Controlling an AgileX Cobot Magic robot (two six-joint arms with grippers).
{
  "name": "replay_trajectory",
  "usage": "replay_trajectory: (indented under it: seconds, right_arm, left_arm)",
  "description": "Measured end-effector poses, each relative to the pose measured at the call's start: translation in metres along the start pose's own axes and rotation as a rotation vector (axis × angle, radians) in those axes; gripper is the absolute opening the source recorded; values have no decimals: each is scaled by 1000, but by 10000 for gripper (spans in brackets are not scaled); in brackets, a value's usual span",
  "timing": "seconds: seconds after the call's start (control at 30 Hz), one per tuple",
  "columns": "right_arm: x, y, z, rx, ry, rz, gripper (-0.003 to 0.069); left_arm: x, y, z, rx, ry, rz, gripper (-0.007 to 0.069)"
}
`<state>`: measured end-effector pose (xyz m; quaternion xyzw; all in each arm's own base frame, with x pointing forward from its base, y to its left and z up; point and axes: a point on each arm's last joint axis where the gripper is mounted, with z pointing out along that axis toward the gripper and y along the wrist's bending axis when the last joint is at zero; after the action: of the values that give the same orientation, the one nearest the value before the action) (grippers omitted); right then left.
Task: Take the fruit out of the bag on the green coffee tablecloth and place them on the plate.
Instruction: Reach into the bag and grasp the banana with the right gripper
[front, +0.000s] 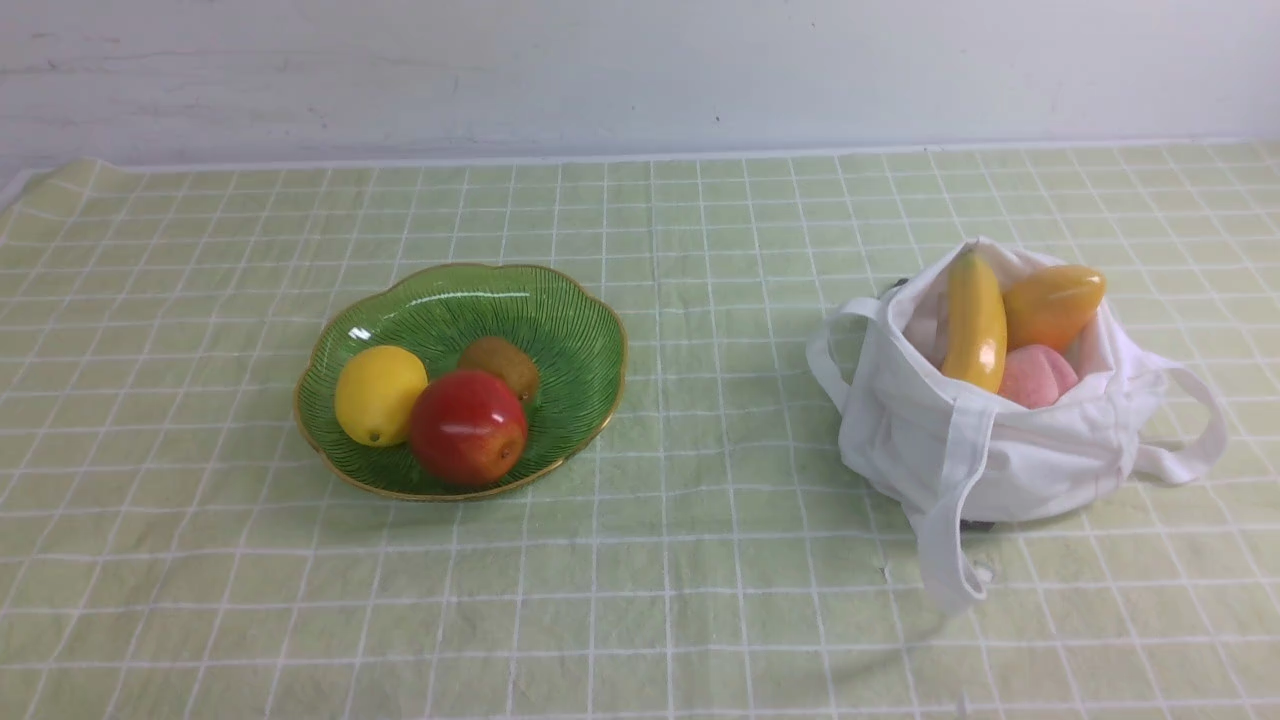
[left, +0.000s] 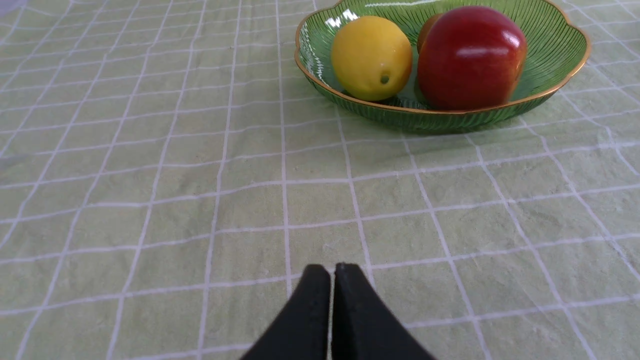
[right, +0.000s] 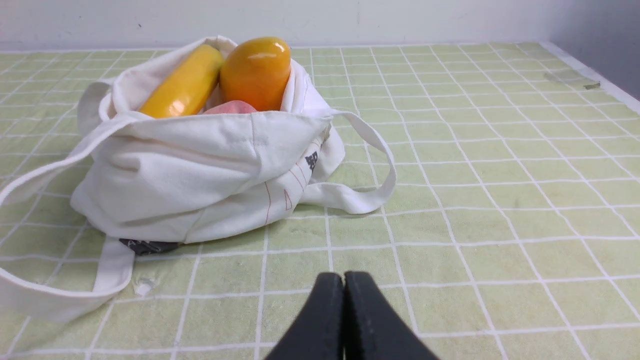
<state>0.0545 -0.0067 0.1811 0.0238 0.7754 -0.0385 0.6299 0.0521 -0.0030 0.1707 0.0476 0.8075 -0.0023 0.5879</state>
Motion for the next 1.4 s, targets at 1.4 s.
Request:
replay_trajectory:
  seconds: [1.4]
  right_arm:
    - [-42,0,-11,-122,-493,456,-10]
  left_arm:
    - [0,0,0,0,0,0,-8]
